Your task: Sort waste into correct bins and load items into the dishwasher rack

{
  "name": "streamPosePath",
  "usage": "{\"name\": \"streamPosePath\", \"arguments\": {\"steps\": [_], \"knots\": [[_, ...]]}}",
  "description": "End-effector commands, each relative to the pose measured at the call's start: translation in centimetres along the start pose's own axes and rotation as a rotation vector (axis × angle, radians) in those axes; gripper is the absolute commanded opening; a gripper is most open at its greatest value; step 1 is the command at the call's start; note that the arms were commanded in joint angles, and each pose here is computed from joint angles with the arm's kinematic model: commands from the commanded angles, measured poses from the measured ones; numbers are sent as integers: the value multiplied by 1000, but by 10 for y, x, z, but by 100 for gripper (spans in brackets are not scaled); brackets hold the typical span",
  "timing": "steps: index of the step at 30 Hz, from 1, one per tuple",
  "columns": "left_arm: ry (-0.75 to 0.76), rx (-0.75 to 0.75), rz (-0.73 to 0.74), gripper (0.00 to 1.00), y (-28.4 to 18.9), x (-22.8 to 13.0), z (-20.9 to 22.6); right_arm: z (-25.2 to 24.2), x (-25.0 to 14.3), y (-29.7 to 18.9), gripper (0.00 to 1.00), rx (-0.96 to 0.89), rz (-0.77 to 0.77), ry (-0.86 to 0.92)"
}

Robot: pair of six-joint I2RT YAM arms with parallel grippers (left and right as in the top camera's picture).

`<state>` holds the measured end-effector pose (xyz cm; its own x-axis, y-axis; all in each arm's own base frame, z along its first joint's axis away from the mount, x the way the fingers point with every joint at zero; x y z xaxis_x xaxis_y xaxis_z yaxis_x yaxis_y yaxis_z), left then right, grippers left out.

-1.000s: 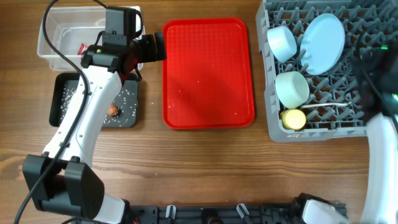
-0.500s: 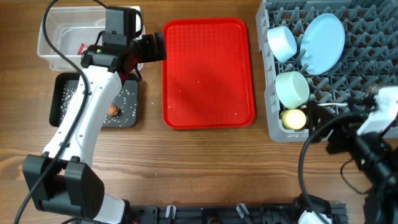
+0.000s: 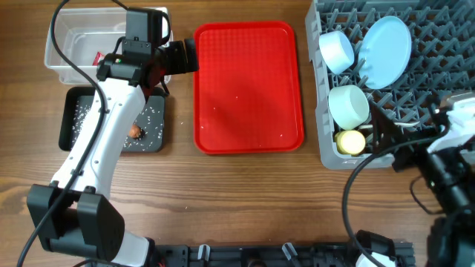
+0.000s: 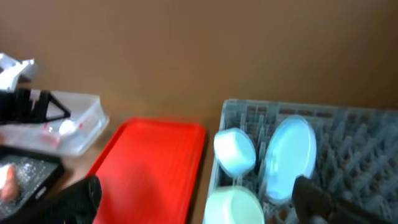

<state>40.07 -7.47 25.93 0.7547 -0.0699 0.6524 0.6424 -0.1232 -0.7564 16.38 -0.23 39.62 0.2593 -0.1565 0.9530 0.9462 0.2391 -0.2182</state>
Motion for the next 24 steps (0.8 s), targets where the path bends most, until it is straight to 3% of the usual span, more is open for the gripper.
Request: {"name": "streamPosePath", "arguments": {"steps": [1, 12, 24], "knots": [[5, 12, -23, 100, -6, 6, 1, 2, -32, 13, 100, 84, -63, -43], [5, 12, -23, 100, -6, 6, 1, -6, -142, 56, 100, 129, -224, -136], [5, 12, -23, 100, -6, 6, 1, -15, -180, 56, 100, -33, -302, -129]]}}
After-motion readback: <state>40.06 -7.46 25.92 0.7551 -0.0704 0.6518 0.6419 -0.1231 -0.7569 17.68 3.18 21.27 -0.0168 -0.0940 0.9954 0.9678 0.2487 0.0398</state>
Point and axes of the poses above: each gripper's point midway between its finger pads, its own y axis out along the fingers, its own z axis along the line the jaws close on, x = y × z, the point moved 8 cm from there along -y, back along the fingers, and after that the axes turned 11 degrees about y, right-handed, at the moved point
